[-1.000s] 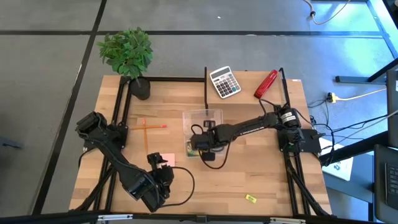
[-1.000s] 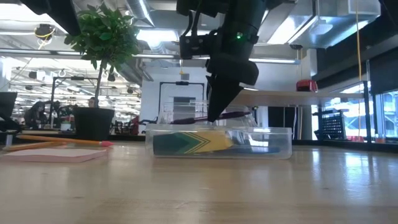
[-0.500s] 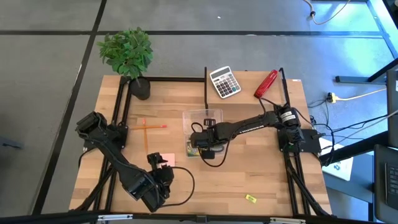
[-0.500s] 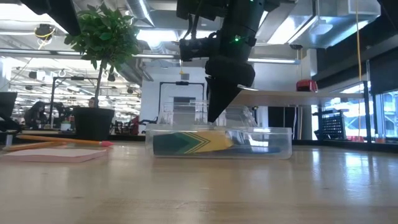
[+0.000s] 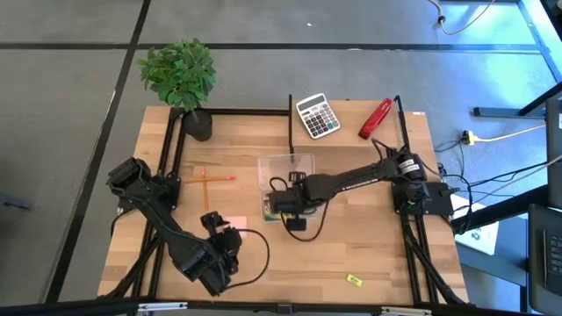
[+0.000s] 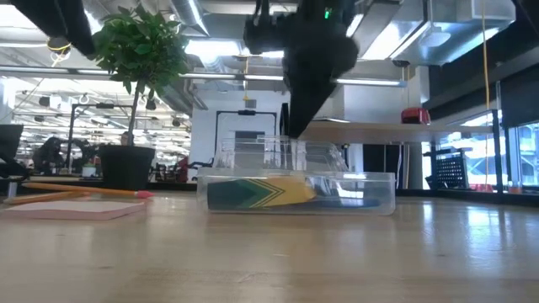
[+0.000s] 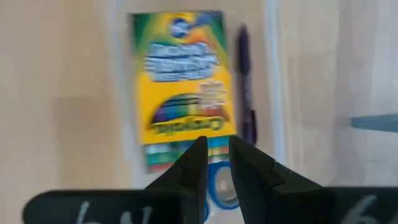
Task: Pack school essentials
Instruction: Put the pink sticky notes into the transparent supply box
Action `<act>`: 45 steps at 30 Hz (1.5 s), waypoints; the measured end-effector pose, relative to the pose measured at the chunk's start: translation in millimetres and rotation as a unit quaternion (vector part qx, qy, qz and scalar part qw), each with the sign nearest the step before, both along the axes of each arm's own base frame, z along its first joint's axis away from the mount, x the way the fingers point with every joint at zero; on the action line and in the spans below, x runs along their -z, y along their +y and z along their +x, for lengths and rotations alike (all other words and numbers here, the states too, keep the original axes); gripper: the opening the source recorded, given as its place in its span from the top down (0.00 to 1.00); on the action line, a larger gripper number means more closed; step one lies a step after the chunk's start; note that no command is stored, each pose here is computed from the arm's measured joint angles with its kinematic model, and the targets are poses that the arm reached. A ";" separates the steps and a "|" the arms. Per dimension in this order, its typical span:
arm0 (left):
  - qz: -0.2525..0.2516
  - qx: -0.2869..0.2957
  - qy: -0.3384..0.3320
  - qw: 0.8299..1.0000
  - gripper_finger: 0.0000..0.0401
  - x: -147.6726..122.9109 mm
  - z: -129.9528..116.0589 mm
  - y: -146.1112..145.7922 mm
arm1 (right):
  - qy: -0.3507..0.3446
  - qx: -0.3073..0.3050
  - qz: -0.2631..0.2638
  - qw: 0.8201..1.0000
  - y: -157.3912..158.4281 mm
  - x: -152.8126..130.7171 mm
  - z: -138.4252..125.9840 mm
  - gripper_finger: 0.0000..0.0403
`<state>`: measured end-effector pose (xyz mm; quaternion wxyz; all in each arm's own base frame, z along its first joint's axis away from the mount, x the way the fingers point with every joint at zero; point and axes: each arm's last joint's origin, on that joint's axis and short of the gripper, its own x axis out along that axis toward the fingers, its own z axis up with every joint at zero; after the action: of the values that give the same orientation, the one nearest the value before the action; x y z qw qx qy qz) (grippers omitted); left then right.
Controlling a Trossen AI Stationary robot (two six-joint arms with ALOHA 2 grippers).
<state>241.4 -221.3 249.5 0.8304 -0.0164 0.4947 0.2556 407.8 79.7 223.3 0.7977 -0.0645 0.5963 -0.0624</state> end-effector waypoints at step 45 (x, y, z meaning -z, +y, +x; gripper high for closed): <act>-0.265 -0.294 -0.012 0.918 0.02 -18.6 -4.6 99.2 | -0.192 -0.095 0.072 0.974 89.2 -151.5 -135.3 0.83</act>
<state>236.8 -122.1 268.1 0.6889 -0.3835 0.5077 0.3472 272.5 169.0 374.8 0.9023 -0.0505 0.4258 0.0457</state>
